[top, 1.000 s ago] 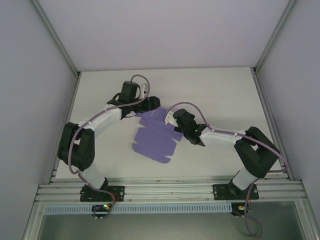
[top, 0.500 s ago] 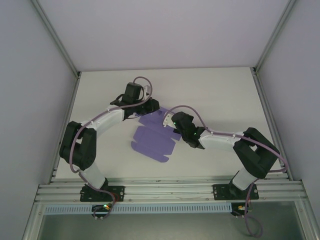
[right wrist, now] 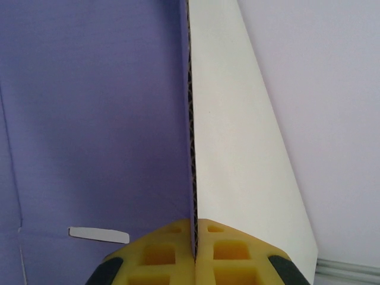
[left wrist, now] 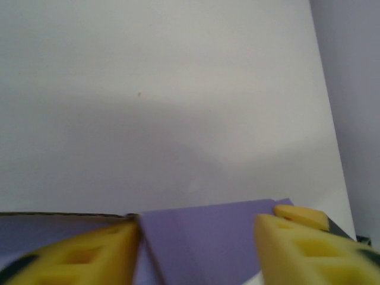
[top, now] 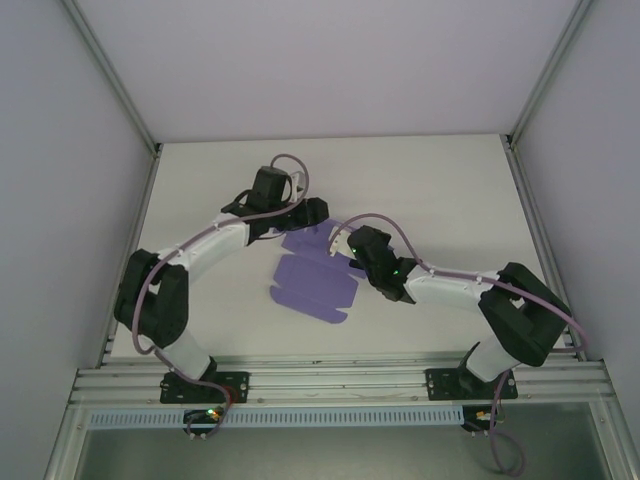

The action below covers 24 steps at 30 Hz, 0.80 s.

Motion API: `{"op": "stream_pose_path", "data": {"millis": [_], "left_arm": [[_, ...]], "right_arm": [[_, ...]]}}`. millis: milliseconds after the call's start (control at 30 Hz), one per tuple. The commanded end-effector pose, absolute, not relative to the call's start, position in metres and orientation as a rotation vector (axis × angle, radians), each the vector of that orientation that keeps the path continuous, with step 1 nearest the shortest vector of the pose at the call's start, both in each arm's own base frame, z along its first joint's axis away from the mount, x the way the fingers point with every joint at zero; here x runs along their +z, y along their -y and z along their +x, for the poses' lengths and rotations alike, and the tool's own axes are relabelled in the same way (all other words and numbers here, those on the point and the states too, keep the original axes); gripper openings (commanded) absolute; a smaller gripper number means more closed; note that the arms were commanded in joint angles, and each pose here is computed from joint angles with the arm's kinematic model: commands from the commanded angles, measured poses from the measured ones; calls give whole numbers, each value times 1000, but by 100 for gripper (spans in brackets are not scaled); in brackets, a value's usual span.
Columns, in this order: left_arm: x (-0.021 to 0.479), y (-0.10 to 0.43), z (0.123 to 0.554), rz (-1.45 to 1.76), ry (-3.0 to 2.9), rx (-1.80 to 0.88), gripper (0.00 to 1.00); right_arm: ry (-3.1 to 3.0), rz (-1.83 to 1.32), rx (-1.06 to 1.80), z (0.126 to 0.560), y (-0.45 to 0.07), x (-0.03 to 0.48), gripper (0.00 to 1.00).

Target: Assemble paper box

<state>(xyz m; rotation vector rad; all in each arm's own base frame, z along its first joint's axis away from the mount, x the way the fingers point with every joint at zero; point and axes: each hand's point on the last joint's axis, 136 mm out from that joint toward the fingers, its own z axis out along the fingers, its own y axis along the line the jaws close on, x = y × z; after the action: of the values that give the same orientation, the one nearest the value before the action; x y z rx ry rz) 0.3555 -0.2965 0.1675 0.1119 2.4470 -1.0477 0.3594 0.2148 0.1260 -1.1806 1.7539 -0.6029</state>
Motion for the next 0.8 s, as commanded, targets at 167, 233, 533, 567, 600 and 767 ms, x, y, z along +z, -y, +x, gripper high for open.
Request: {"op": "stream_pose_path", "data": {"millis": [167,233,533,567,600,767], "left_arm": [[187,206,331,33,-2354,-639,100],[186,179,325,-37,-2339,-586,100],[131,102,318,-266,-2388,-534,100],[128,110,321,-213,-2371,-574,100],[127,118,323,-178,-2353,-623,100],[123,136,339,-120,-2289,-743,100]], "right_arm": [[-1761,-1092,-553,362,-212,142,0],[-1768,-1093,-535,361,-212,142,0],[-1796,-1084,-430,357,-212,144,0],[-1803,-1081,-404,356,-212,144,0],[-1812,-1083,-375,354,-213,143,0],[-1828,-1073,-277,351,-216,142,0]]}}
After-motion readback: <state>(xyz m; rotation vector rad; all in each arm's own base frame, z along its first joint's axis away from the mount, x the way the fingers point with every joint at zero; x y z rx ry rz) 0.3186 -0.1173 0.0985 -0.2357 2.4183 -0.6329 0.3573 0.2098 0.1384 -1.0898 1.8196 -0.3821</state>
